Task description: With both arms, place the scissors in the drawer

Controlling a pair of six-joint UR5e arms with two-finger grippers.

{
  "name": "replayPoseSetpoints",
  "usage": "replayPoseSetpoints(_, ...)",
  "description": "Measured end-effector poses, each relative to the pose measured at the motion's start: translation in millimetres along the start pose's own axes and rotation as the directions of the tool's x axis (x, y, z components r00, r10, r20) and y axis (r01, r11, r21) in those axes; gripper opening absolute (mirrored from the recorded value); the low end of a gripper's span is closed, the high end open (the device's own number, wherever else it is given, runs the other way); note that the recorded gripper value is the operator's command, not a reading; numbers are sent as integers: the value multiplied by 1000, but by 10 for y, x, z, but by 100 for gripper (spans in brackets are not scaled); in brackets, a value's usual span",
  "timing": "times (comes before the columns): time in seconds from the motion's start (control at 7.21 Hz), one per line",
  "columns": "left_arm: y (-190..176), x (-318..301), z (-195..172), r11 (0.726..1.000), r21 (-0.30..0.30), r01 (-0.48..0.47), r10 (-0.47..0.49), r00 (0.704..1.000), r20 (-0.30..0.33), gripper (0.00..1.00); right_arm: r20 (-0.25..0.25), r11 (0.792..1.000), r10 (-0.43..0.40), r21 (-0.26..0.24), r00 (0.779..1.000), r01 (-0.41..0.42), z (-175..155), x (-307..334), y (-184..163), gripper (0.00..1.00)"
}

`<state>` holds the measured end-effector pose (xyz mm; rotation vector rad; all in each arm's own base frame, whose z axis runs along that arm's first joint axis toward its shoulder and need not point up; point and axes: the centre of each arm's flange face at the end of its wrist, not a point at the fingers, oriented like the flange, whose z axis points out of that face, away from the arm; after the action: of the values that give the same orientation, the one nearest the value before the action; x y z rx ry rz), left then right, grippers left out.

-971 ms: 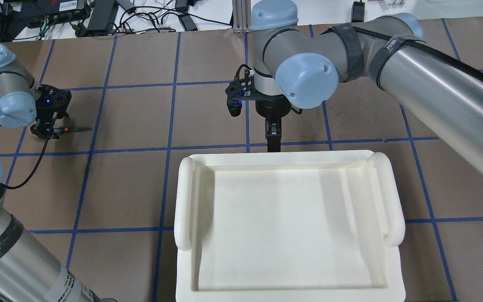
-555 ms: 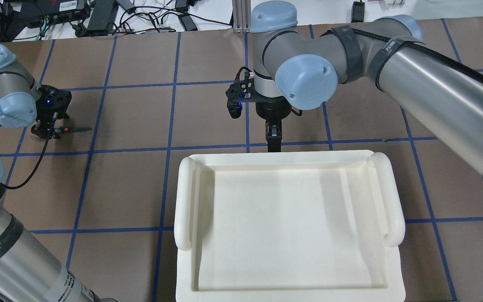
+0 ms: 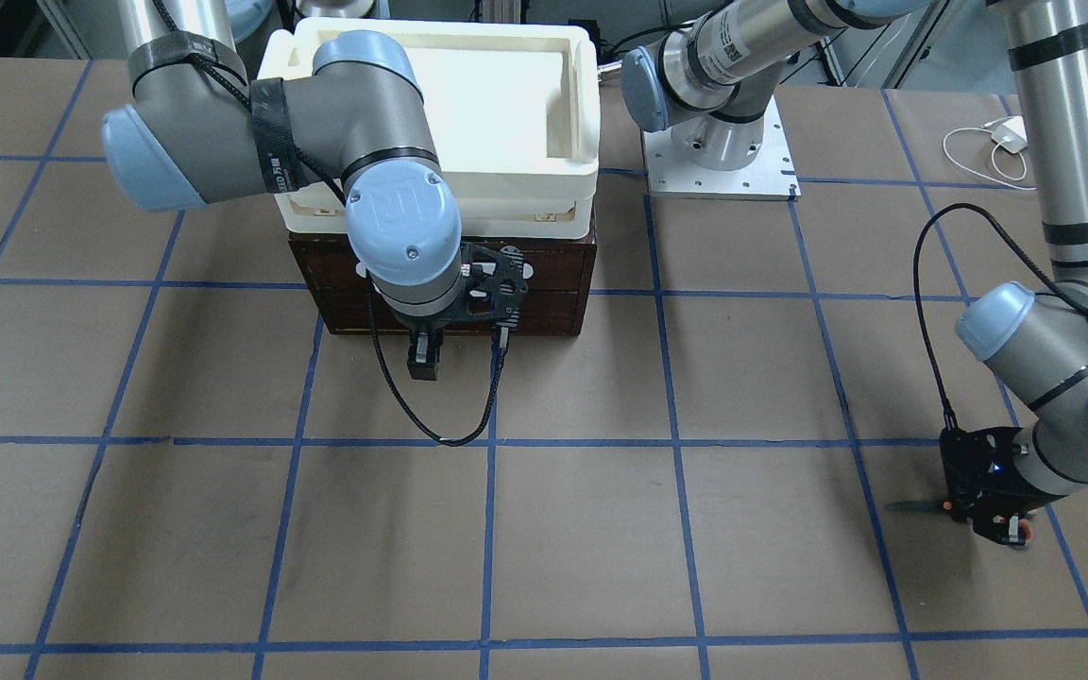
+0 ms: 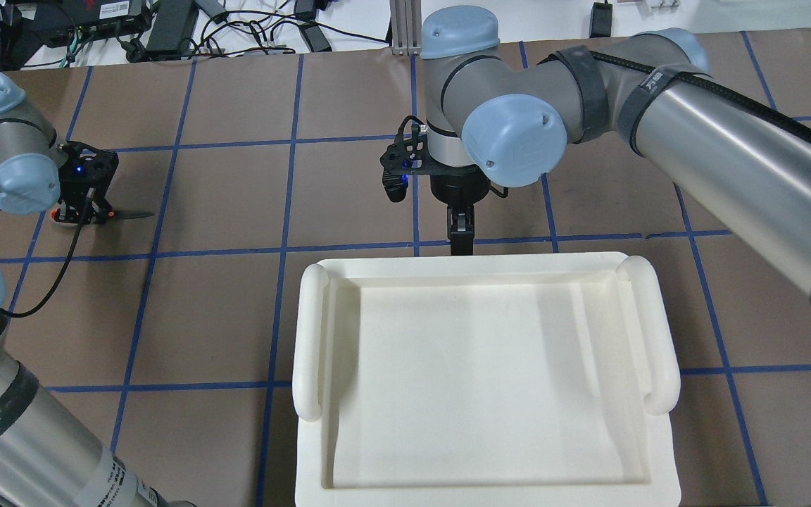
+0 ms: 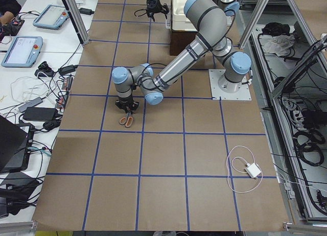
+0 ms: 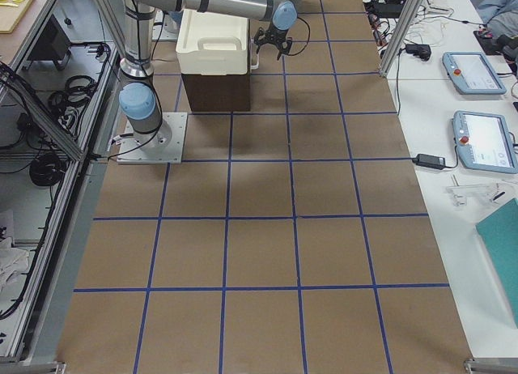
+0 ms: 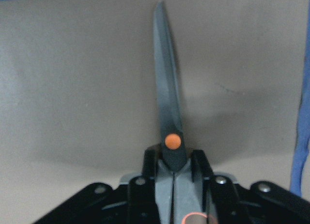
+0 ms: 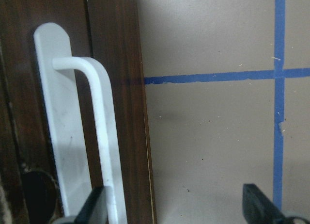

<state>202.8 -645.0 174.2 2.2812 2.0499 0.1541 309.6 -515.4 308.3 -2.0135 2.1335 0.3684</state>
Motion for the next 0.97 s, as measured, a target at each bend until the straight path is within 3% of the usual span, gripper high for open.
replayPoseSetpoints(0.42,-2,-2,-142,1000,-7,-1,1,1000,20,0,11,1000,1,-5,1000,-1,91,-5,9,100)
replayPoseSetpoints(0.97,-193,27,-768,999,33,-20,18,997,71,0,6,1000,-3,-3,1000,3,193,78,-36,100)
